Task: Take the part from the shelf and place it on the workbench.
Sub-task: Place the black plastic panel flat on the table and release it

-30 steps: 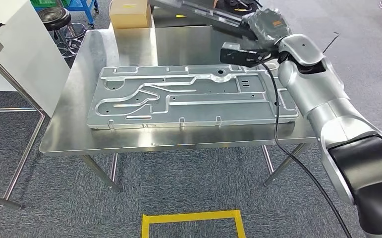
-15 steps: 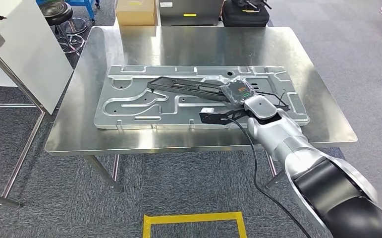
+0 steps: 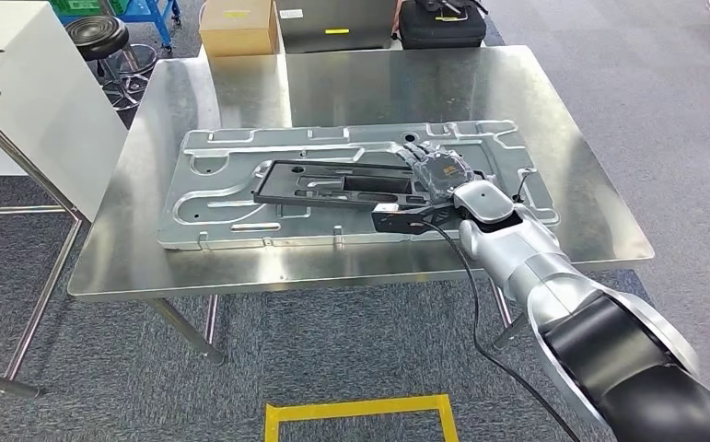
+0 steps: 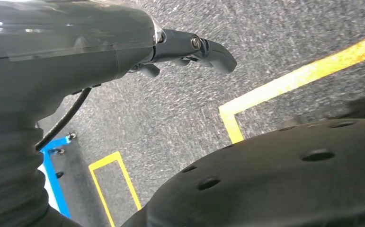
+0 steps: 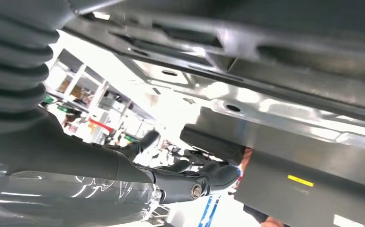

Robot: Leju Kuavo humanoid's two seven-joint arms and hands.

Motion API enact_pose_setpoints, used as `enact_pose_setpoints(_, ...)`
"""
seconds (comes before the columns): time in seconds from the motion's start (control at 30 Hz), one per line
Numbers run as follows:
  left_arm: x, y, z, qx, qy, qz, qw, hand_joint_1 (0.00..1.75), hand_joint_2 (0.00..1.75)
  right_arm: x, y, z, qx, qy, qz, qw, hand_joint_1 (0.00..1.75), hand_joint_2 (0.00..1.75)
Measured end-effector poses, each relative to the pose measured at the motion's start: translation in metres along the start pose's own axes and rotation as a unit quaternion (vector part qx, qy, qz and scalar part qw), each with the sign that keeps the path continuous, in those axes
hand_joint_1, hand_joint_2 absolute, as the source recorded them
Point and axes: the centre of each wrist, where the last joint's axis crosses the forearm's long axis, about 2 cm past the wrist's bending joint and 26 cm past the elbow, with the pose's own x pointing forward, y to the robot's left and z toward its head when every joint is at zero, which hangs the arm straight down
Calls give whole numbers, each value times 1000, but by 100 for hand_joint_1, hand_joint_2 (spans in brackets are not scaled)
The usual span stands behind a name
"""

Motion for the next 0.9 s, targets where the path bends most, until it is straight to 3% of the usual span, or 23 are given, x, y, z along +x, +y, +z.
enact_pose_setpoints(0.3, -3, -3, 1, -5, 14, 11, 1000, 0, 0, -35, -26, 0, -28, 41, -4, 999, 0, 0)
enact_pose_setpoints(0.47, -4, -3, 1, -10, 19, 19, 1000, 0, 0, -82, -46, 11, -57, 84, 45, 994, 0, 0)
enact_pose_setpoints(0.63, -5, -7, 2, -13, 24, 33, 999, 0, 0, -152, -65, 44, -145, 154, 83, 974, 0, 0)
enact_pose_setpoints(0.7, -6, -8, 2, -15, 28, 37, 999, 0, 0, -183, -47, 73, -182, 185, 73, 963, 0, 0)
enact_pose_setpoints(0.77, -6, -8, 2, -17, 31, 38, 999, 0, 0, -205, -6, 112, -205, 217, 50, 953, 0, 0)
enact_pose_setpoints(0.83, -6, -8, 2, -19, 34, 38, 999, 0, 0, -211, 48, 156, -200, 248, 27, 948, 0, 0)
enact_pose_setpoints(0.9, -6, -8, 2, -19, 34, 37, 999, 0, 0, -201, 105, 203, -178, 273, 0, 945, 0, 0)
